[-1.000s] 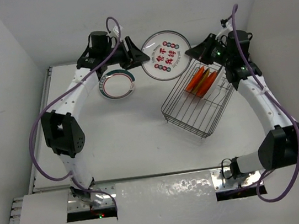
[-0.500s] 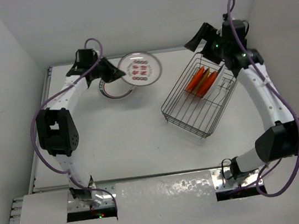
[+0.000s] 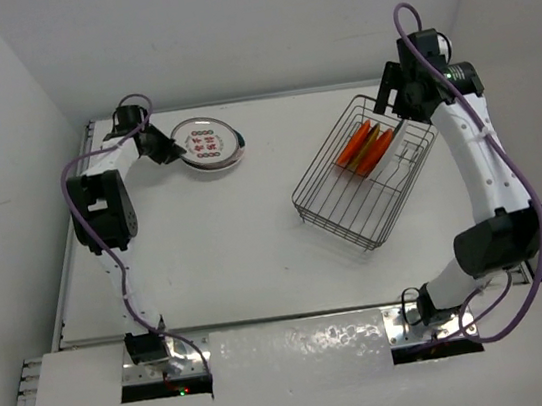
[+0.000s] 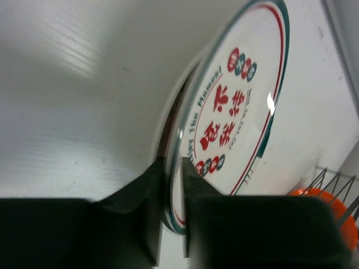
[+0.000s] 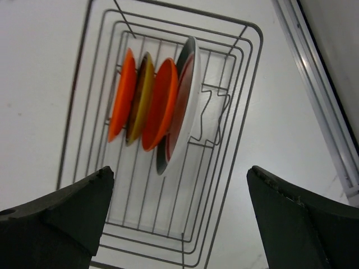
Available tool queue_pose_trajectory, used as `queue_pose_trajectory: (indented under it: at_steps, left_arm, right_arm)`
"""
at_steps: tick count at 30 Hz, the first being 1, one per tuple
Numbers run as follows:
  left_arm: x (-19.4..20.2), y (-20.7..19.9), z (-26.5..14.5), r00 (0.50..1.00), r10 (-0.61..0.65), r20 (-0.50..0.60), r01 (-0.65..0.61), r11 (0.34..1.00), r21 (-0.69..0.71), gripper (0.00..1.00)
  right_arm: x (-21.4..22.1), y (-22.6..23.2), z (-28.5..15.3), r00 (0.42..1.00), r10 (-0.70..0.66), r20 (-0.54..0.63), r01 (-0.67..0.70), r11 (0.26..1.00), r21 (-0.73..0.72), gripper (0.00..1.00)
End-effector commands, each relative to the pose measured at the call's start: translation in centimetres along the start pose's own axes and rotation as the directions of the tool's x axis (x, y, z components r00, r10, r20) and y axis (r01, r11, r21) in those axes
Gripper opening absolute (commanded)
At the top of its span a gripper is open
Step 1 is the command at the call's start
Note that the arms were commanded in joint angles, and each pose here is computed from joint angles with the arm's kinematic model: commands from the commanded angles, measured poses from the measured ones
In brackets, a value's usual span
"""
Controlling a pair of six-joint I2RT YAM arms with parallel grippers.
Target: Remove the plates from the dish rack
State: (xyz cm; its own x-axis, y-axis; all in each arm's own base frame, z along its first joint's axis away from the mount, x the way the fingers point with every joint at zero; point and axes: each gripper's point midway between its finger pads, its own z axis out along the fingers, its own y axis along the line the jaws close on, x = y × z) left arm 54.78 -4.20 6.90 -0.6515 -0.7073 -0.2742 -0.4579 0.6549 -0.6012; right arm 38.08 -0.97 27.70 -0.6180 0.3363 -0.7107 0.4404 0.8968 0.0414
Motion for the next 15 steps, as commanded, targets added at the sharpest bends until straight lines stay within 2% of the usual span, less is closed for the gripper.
queue_pose_trajectory:
  at_steps: [1, 3, 5, 6, 7, 8, 10, 13, 14, 15]
  left_arm:
    - [0.2, -1.8, -1.2, 0.999, 0.040, 0.001, -0.040, 0.998, 0.042, 0.24]
    - [1.0, -1.2, -1.8, 0.999, 0.037, -0.003, -0.037, 0.999, 0.021, 0.34]
    - [1.6, -0.5, -2.6, 0.999, 0.046, -0.001, -0.046, 0.999, -0.022, 0.71]
    - [2.2, -0.3, -3.6, 0.999, 0.048, -0.008, -0.048, 0.998, -0.033, 0.96]
    - [2.6, 0.0, -4.1, 0.999, 0.054, -0.010, -0.054, 0.997, -0.046, 0.99]
    - [2.9, 0.4, -5.4, 0.998, 0.062, -0.003, -0.062, 0.995, -0.073, 1.00]
    - [3.2, 0.8, -7.0, 0.997, 0.079, 0.008, -0.078, 0.992, -0.099, 1.00]
    - [2.9, 1.2, -10.1, 0.990, 0.124, 0.062, -0.113, 0.982, -0.151, 1.00]
    - [2.8, 0.7, -11.7, 0.985, 0.152, 0.079, -0.139, 0.979, -0.146, 1.00]
    - [2.8, 0.3, -12.4, 0.984, 0.155, 0.089, -0.142, 0.980, -0.137, 1.00]
  right_arm:
    - [0.5, -1.3, 1.0, 0.996, -0.072, -0.045, 0.076, 0.993, 0.092, 0.99]
    - [0.7, -1.3, 2.3, 0.995, -0.075, -0.062, 0.082, 0.990, 0.116, 0.98]
    - [0.3, -1.1, 3.3, 0.996, -0.073, -0.044, 0.078, 0.988, 0.134, 0.92]
    - [0.2, -0.6, 4.3, 0.996, -0.076, -0.051, 0.082, 0.988, 0.133, 0.90]
    - [0.1, -0.3, 4.8, 0.995, -0.080, -0.054, 0.086, 0.988, 0.129, 0.87]
    - [0.1, 0.2, 6.0, 0.994, -0.078, -0.071, 0.087, 0.987, 0.136, 0.78]
    - [0.4, 0.5, 7.1, 0.993, -0.079, -0.088, 0.091, 0.985, 0.144, 0.70]
    - [1.7, 0.7, 9.0, 0.987, -0.084, -0.135, 0.106, 0.981, 0.164, 0.53]
    - [2.3, 0.4, 9.4, 0.985, -0.083, -0.154, 0.111, 0.976, 0.186, 0.39]
    - [2.5, 0.2, 9.5, 0.985, -0.077, -0.155, 0.107, 0.975, 0.197, 0.30]
